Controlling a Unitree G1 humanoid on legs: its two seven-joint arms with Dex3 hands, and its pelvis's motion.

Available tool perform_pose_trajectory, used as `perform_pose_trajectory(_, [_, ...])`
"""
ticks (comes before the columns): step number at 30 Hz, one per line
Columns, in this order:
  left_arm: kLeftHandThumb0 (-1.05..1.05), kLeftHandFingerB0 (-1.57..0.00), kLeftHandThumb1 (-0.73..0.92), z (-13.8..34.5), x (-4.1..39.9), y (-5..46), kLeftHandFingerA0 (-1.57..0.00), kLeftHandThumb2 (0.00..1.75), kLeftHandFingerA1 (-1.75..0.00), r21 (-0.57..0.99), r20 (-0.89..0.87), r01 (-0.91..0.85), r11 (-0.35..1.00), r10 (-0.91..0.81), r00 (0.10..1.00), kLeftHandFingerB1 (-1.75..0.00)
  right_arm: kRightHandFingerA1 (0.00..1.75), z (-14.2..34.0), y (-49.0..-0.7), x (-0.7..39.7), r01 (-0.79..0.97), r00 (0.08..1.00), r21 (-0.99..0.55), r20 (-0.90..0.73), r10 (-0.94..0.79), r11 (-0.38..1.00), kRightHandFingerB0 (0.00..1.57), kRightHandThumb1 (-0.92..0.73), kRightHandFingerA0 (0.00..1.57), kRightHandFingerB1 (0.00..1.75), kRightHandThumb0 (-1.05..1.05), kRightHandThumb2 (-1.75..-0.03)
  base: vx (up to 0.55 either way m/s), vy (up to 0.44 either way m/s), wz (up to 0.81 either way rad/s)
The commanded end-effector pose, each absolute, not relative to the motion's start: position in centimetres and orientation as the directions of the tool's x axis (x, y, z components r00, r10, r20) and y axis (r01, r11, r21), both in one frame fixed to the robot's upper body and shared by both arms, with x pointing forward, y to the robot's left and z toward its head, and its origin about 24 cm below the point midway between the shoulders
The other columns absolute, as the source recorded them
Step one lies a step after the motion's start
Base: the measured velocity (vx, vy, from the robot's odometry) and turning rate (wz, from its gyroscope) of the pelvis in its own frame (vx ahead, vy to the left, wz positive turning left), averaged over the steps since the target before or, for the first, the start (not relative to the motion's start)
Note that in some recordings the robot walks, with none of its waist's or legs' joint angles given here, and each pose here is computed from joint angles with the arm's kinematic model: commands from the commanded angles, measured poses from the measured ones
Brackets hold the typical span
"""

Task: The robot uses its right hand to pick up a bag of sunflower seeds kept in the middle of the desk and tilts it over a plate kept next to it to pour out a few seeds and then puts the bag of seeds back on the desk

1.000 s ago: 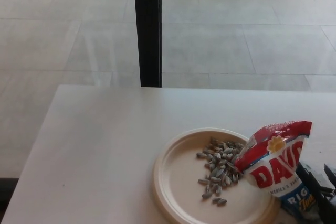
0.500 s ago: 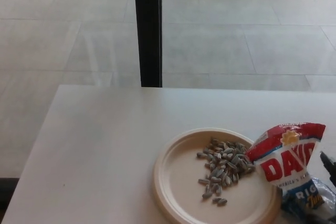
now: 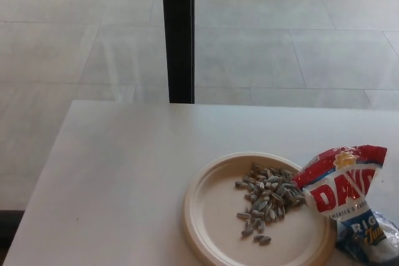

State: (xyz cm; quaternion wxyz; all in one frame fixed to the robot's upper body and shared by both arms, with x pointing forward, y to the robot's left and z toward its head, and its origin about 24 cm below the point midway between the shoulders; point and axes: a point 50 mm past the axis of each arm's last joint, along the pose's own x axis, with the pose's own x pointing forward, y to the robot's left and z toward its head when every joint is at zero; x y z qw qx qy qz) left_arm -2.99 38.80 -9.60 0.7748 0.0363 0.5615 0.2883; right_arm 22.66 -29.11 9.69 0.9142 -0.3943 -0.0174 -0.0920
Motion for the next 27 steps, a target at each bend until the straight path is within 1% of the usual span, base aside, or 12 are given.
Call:
perform_pose_trajectory(1, [-1.00, -0.39, 0.92, -9.0, -3.1, 39.6, -0.47, 0.73, -0.61, 0.414, -0.824, -0.405, 0.815, 0.525, 0.214, -0.41, 0.00, 11.9, -33.2, 20.1, 0.179, 0.977, -0.548, 0.003, -0.213, 0.817, 0.00, -0.83, 0.00, 0.00, -1.05, -0.66, 0.00, 0.000, 0.00])
perform_pose_trajectory(2, [-1.03, -0.32, 0.77, -9.0, -3.0, 39.6, -0.44, 1.20, -0.63, 0.404, -0.827, -0.418, 0.814, 0.520, 0.214, -0.49, 0.00, 11.8, -33.8, 19.4, 0.185, 0.973, -0.550, -0.012, -0.230, 0.814, 0.00, -0.82, 0.00, 0.05, -1.05, -0.66, 0.00, 0.000, 0.00])
perform_pose_trajectory(4, [-1.03, -0.38, 0.92, -9.0, -3.0, 39.6, -0.53, 0.69, -0.69, 0.385, -0.829, -0.457, 0.802, 0.518, 0.210, -0.40, 0.00, 11.9, -35.1, 17.6, 0.206, 0.967, -0.509, -0.027, -0.254, 0.836, 0.00, -0.78, 0.00, 0.09, -1.05, -0.72, 0.00, 0.000, 0.00])
perform_pose_trajectory(8, [-1.00, -0.32, 0.73, -9.0, -3.0, 39.6, -0.57, 1.21, -0.76, 0.426, -0.820, -0.408, 0.807, 0.535, 0.202, -0.48, 0.00, 11.8, -37.9, 15.1, 0.334, 0.926, -0.429, -0.015, -0.377, 0.839, 0.00, -0.83, 0.00, 0.26, -1.05, -0.57, 0.00, 0.000, 0.00])
perform_pose_trajectory(9, [-1.05, -0.40, 0.92, -9.0, -3.0, 39.6, -0.59, 0.70, -0.75, 0.419, -0.821, -0.422, 0.804, 0.534, 0.203, -0.39, 0.04, 11.8, -38.6, 14.4, 0.381, 0.909, -0.403, -0.005, -0.418, 0.832, 0.00, -0.84, 0.00, 0.40, -1.05, -0.54, 0.00, 0.000, 0.00])
perform_pose_trajectory(10, [-1.02, -0.38, 0.71, -9.0, -2.9, 39.6, -0.95, 1.11, -1.44, 0.416, -0.816, -0.436, 0.798, 0.539, 0.207, -0.53, 0.52, 11.4, -40.7, 12.9, 0.533, 0.830, -0.330, 0.025, -0.558, 0.779, 0.00, -0.60, 0.00, 0.48, -1.05, -1.07, 0.00, 0.000, 0.00])
perform_pose_trajectory(11, [-1.03, -0.42, 0.91, -9.0, -2.8, 39.7, -0.89, 0.73, -1.62, 0.417, -0.814, -0.439, 0.796, 0.542, 0.209, -0.45, 0.55, 11.2, -41.7, 12.0, 0.612, 0.776, -0.283, 0.033, -0.630, 0.738, 0.00, -0.60, 0.00, 0.50, -1.05, -1.08, 0.00, 0.000, 0.00])
perform_pose_trajectory(15, [-1.02, -0.43, 0.92, -9.0, -2.9, 39.6, -0.68, 0.69, -1.25, 0.408, -0.817, -0.450, 0.794, 0.538, 0.207, -0.41, 0.00, 9.8, -44.6, 8.8, 0.827, 0.545, -0.175, 0.012, -0.838, 0.535, 0.00, -0.92, 0.00, 0.31, -1.05, -0.56, 0.00, 0.000, 0.00])
perform_pose_trajectory(16, [-1.02, -0.45, 0.92, -9.0, -2.9, 39.7, -0.76, 0.68, -1.28, 0.400, -0.817, -0.472, 0.786, 0.538, 0.204, -0.41, 0.56, 8.3, -45.9, 7.4, 0.903, 0.423, -0.066, -0.035, -0.905, 0.424, 0.00, -0.67, 0.00, 0.47, -1.05, -1.10, 0.00, 0.000, 0.00])
perform_pose_trajectory(23, [-0.98, -0.46, 0.92, -9.2, -3.2, 39.4, -0.59, 0.68, -0.64, 0.389, -0.817, -0.502, 0.772, 0.541, 0.199, -0.42, 0.57, 3.0, -47.4, 4.2, 0.989, 0.121, 0.111, -0.232, -0.965, 0.097, 0.00, -0.67, 0.00, 0.52, -1.05, -1.06, 0.00, 0.000, 0.00])
perform_pose_trajectory(24, [-0.92, -0.40, 0.68, -9.3, -3.2, 39.3, -0.55, 1.12, -0.67, 0.383, -0.818, -0.525, 0.760, 0.544, 0.189, -0.52, 0.61, 1.2, -46.7, 3.3, 0.992, 0.086, 0.115, -0.263, -0.961, 0.057, 0.00, -0.65, 0.00, 0.53, -1.05, -1.10, 0.00, 0.000, 0.00])
perform_pose_trajectory(27, [-0.98, -0.48, 0.91, -9.5, -3.4, 39.0, -0.60, 0.67, -0.63, 0.384, -0.821, -0.519, 0.764, 0.539, 0.185, -0.42, 0.57, -1.0, -46.1, 1.7, 0.996, 0.039, 0.091, -0.356, -0.934, 0.007, 0.00, -0.66, 0.00, 0.49, -1.05, -1.04, 0.00, 0.000, 0.00])
